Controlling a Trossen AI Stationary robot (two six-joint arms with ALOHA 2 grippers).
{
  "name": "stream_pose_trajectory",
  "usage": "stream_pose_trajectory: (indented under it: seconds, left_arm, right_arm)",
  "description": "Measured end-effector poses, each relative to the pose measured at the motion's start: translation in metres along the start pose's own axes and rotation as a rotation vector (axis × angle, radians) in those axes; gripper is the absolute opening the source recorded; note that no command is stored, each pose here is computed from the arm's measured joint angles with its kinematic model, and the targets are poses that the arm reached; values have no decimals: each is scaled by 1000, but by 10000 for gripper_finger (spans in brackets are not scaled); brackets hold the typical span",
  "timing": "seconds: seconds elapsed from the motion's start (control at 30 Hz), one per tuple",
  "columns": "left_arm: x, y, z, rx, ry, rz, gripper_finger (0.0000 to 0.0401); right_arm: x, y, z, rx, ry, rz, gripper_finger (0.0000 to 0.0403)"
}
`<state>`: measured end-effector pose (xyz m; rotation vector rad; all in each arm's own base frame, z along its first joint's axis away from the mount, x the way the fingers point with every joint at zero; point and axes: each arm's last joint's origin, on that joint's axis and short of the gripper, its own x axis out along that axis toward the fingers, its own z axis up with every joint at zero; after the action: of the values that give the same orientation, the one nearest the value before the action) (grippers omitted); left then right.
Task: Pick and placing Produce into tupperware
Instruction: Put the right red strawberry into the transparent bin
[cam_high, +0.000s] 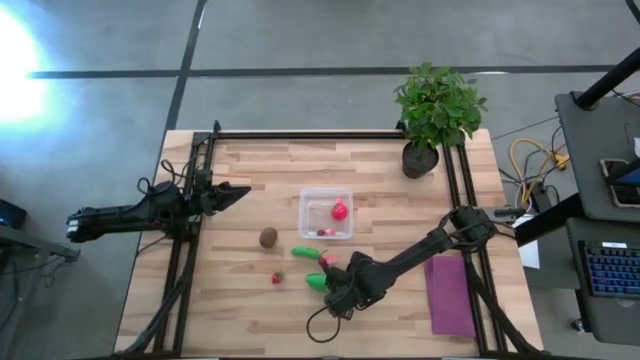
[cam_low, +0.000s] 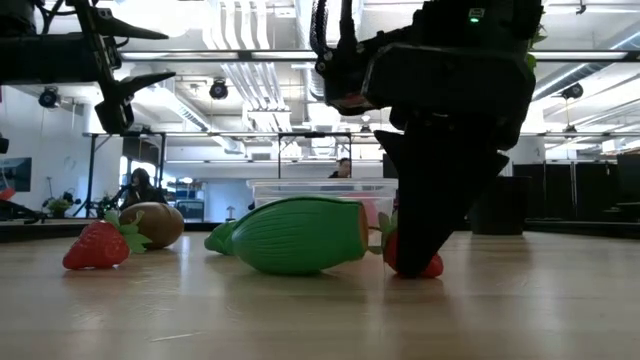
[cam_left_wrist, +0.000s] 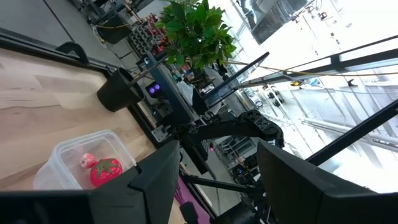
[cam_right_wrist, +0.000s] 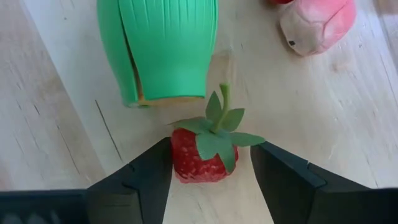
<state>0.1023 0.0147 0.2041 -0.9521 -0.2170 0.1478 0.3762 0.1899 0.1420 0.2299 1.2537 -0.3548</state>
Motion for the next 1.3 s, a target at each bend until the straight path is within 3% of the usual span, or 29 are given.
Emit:
stream_pose_trajectory:
  seconds: [0.17,0.53,0.8,0.93,1.13,1.3]
  left_arm:
    - [0,0,0,0,0,0,201]
    - [0,0,0,0,0,0,201]
    - [0,0,0,0,0,0,201]
    - [0,0,0,0,0,0,201]
    - [0,0,0,0,0,0,201]
    - [0,0,0,0,0,0,201]
  right_arm:
    - [1,0,-1,3,1,-1,200]
    - [-7,-2,1,13,-17,2,137]
    - [-41,-13,12,96,-138,-7,151]
    - [-67,-37,28,179,-231,-92,152]
    - [-86,-110,68,431,-215,-156,143]
    - [-73,-150,92,364,-109,-89,152]
